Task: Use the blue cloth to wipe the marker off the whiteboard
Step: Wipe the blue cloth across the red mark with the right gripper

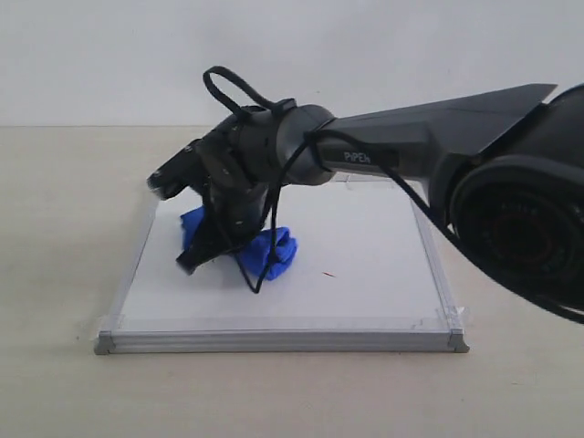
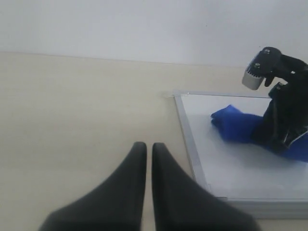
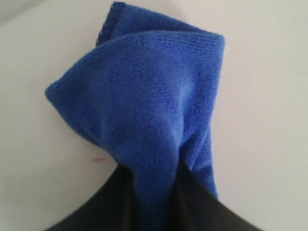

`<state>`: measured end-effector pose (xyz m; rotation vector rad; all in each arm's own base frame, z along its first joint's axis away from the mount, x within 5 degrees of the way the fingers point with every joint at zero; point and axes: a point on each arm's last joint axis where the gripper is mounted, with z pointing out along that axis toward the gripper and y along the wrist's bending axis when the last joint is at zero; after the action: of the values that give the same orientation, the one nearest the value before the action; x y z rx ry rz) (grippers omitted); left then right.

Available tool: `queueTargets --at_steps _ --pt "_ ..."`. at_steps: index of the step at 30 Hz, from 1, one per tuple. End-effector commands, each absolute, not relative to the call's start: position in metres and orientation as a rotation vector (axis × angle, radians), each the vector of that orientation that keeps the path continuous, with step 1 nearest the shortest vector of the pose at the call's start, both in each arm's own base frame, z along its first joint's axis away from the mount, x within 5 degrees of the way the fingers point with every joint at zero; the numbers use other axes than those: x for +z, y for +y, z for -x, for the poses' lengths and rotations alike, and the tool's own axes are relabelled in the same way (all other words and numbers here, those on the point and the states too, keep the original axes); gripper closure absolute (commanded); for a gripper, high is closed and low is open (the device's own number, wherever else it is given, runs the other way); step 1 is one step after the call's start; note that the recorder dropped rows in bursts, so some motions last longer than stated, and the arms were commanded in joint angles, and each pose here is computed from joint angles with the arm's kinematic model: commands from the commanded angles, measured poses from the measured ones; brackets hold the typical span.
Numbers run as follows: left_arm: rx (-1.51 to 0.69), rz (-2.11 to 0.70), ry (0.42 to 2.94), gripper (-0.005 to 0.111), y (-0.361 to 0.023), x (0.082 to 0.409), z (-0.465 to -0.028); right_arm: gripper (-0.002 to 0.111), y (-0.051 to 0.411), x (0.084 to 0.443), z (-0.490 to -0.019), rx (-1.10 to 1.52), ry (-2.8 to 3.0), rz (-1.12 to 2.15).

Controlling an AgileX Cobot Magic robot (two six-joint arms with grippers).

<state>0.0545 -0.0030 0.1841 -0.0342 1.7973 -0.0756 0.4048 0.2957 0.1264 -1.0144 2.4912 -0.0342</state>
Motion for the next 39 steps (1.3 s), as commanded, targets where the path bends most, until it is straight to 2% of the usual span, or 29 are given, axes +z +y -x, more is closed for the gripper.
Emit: queueTargets --at_steps 1,3,7,9,12,16,20,24,29,32,34,39 --pt "-0.077 0.032 1.788 0.102 -0.003 0.186 -0.054 0.108 0.265 0.111 -0.417 -0.233 2.579 0.910" --pt "-0.077 0.032 1.788 0.102 -0.003 0.186 -0.054 0.108 0.281 0.109 -0.408 -0.105 2.569 1.027" --pt "-0.077 0.032 1.788 0.102 -0.003 0.186 -0.054 0.108 0.324 0.110 -0.377 0.334 2.480 1.286" --pt "-0.077 0.032 1.788 0.102 -0.003 0.186 -0.054 0.108 0.335 0.112 -0.371 0.430 2.413 1.350" --pt "-0.077 0.032 1.788 0.102 -0.003 0.186 -0.054 0.108 0.327 0.112 -0.383 0.351 2.413 1.260" --pt "-0.077 0.032 1.788 0.102 -0.003 0.186 -0.054 0.108 0.291 0.112 -0.412 0.064 2.496 0.993" --pt "-0.077 0.032 1.788 0.102 -0.003 0.186 -0.054 0.108 0.272 0.112 -0.420 -0.155 2.527 0.912" --pt "-0.077 0.032 1.788 0.102 -0.003 0.186 -0.054 0.108 0.297 0.110 -0.401 -0.063 2.517 1.047" --pt "-0.077 0.032 1.788 0.102 -0.003 0.186 -0.054 0.108 0.348 0.109 -0.358 0.253 2.406 1.384" --pt "-0.077 0.032 1.788 0.102 -0.003 0.186 -0.054 0.108 0.352 0.109 -0.353 0.254 2.385 1.438" --pt "-0.077 0.032 1.788 0.102 -0.003 0.186 -0.054 0.108 0.339 0.109 -0.363 0.156 2.437 1.355" --pt "-0.077 0.032 1.788 0.102 -0.003 0.186 -0.054 0.108 0.278 0.111 -0.405 -0.287 2.563 1.025"
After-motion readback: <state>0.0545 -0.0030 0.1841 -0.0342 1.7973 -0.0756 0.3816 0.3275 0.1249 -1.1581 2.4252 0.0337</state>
